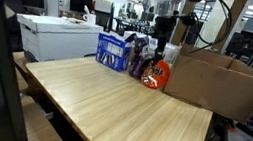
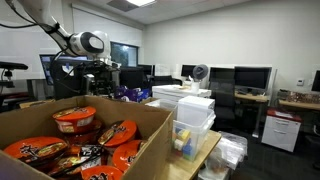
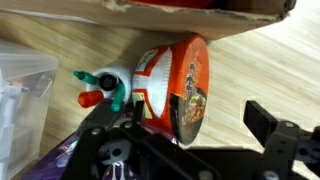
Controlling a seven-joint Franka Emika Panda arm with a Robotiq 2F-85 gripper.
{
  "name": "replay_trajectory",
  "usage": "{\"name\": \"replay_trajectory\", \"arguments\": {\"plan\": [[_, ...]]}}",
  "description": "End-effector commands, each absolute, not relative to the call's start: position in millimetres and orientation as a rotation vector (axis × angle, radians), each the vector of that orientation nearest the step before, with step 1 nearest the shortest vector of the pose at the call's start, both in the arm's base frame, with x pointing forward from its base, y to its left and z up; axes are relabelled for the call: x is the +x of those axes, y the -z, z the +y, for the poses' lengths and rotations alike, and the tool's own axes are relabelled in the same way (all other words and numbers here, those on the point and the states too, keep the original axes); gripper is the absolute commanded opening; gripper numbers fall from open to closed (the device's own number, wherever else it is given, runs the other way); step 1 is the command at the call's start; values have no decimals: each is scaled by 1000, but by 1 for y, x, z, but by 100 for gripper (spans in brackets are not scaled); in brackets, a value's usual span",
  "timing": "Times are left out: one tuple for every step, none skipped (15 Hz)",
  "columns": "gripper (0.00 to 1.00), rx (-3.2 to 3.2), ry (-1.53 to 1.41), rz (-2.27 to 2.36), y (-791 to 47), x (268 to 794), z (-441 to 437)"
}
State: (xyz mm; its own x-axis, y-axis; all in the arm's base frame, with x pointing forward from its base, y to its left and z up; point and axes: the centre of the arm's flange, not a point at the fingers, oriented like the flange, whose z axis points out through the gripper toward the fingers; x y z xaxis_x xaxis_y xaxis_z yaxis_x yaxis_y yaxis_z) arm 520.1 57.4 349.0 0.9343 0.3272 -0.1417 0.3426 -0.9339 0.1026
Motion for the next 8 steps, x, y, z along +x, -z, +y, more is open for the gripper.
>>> {"name": "replay_trajectory", "arguments": {"plan": [[100,2978,259,532,-338,529,60],[100,2969,271,539,-336,531,61],[100,2961,282,533,-334,533,62],[100,2959,293,536,-333,536,62],[100,2956,304,533,-334,539,62],[100,2953,313,533,-334,542,63],[100,2949,330,531,-335,546,62],[100,2946,342,529,-335,549,62]]}}
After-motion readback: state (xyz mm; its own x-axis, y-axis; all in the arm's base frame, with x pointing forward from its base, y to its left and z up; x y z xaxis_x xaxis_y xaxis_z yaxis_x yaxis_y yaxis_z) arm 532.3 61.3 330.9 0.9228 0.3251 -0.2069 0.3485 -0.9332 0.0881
